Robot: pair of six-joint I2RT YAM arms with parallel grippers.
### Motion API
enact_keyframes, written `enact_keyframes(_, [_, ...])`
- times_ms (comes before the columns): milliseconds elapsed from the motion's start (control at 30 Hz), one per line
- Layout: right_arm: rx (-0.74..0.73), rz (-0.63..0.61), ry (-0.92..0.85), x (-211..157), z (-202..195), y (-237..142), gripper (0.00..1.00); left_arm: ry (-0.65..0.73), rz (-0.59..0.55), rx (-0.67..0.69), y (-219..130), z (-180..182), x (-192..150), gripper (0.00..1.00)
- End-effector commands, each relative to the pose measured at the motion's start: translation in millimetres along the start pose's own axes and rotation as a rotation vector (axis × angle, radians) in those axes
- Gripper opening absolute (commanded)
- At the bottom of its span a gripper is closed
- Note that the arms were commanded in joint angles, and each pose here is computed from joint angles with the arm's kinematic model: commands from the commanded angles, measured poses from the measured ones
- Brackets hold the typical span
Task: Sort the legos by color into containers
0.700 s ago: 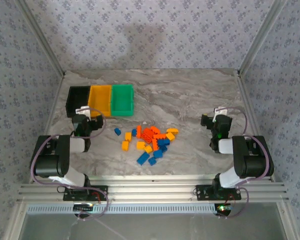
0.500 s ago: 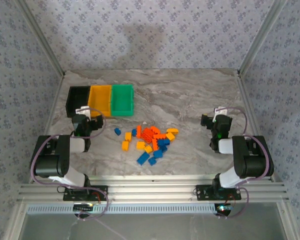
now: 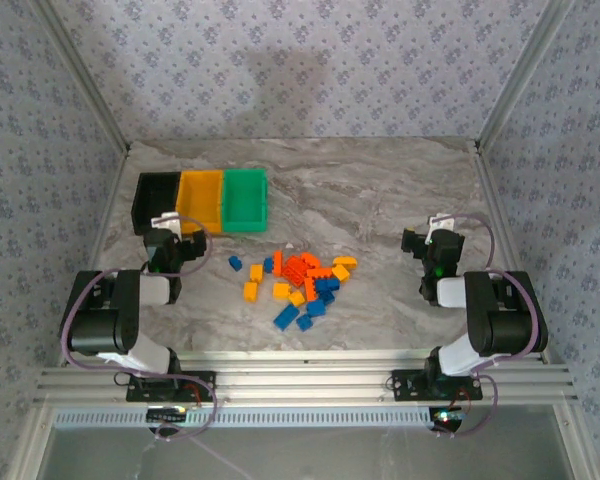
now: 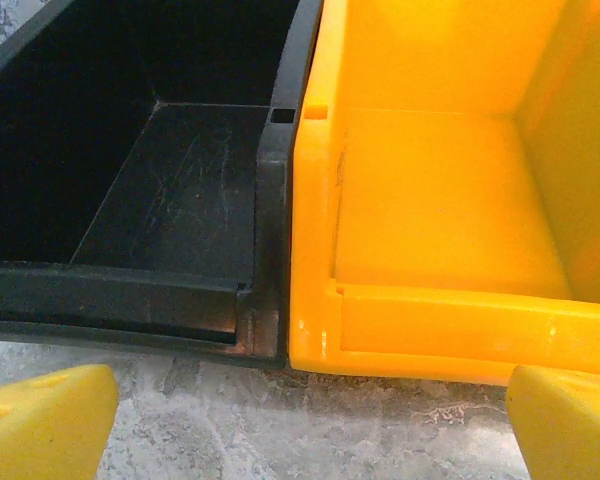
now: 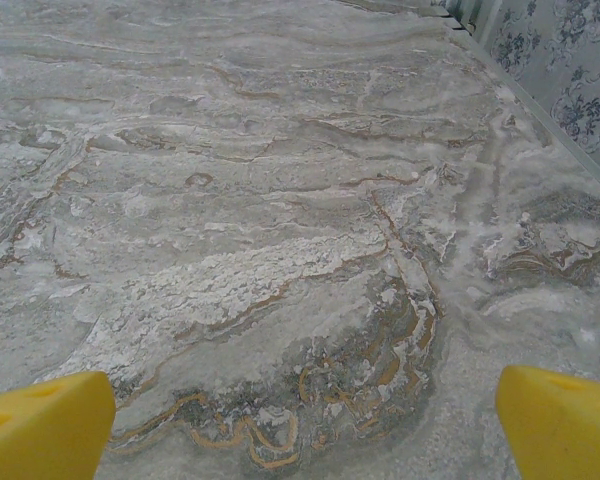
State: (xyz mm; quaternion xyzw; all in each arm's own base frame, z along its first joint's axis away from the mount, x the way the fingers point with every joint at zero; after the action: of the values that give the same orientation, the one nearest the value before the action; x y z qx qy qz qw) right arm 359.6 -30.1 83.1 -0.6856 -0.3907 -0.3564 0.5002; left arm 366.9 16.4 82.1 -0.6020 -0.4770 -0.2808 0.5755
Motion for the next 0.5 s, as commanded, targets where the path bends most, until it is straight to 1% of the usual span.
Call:
enact_keyframes(0, [-0.009, -0.038, -0.009, 12, -3, 4, 1.0, 0.003, -0.06, -0.002, 4, -2, 18, 1.0])
enact_keyframes(333, [-0.006, -0.036, -0.005, 12, -3, 4, 1.0, 0.003, -0.063, -0.001, 4, -2, 19, 1.0])
enact_keyframes(367, [-0.001, -0.037, -0.003, 11, -3, 4, 1.0, -0.002, -0.076, 0.02, 3, 0, 21, 1.0])
enact_keyframes(467, [-0.007, -0.029, 0.005, 18, -7, 3, 1.0, -0.043, -0.097, 0.189, -10, 18, 38, 1.0])
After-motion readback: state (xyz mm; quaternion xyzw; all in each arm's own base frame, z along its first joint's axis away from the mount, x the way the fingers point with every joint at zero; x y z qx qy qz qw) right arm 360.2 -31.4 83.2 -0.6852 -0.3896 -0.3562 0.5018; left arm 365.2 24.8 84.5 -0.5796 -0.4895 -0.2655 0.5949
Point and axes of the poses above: each hand's point on the last joint's axis, 136 mm out from that joint toward the fingers, its own y axis out along the fingers, its own z axis along the line the jaws close on, x = y × z, the point moved 2 cm from there along -y, back along the fingers, and after that the axes turned 12 degrees about -y, right-handed, at the moved point
